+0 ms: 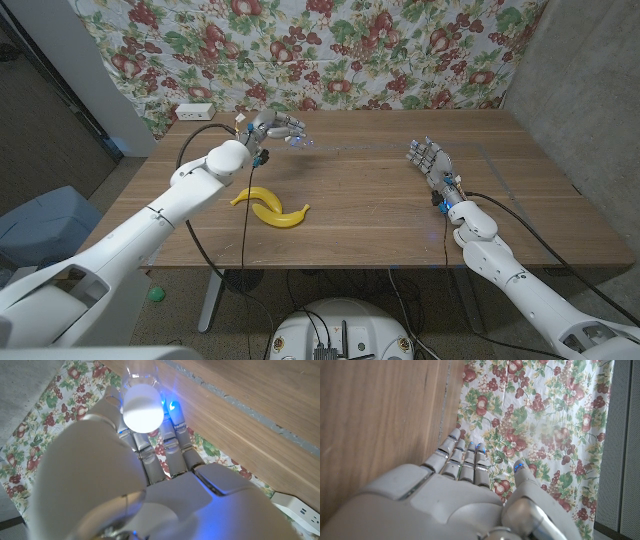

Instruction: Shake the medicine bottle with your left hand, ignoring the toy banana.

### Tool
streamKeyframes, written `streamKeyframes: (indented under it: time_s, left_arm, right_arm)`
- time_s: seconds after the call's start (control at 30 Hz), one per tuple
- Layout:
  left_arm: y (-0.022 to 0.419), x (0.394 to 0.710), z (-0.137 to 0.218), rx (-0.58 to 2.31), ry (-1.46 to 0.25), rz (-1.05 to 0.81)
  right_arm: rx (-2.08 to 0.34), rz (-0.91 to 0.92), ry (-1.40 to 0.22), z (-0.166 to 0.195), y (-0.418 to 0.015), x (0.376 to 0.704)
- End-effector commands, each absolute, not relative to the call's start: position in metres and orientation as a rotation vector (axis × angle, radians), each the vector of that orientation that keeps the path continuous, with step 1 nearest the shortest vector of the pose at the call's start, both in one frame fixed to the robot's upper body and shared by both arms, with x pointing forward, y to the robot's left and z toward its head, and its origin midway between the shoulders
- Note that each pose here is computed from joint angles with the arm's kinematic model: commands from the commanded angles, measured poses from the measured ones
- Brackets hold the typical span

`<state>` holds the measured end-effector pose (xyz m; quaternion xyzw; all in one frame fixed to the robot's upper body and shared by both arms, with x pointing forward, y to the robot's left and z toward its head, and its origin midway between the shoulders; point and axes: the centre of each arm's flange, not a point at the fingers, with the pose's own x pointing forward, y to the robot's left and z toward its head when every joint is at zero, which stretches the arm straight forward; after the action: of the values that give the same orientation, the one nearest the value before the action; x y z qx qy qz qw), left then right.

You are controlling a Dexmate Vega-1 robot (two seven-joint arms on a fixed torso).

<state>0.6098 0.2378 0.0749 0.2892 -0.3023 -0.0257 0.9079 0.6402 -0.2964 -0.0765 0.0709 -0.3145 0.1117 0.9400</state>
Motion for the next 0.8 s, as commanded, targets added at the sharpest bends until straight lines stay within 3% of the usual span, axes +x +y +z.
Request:
streamKeyframes:
  time_s: [0.03,0.33,0.8]
  left_arm:
    - [0.2415,0.6002,0.065,0.491,-0.808,0.143]
    - [0.2425,0.5966,0.057,0.367,-0.932,0.253]
    - [0.2411,0.5962,0.0569,0.367,-0.923,0.254]
  right_arm:
    - [0.141,0.232,-0.642,-0.0741,-0.2957,0.6431]
    - [0.14,0.233,-0.645,-0.0716,-0.2967,0.645]
    - [0.142,0.235,-0.644,-0.0704,-0.2984,0.6461]
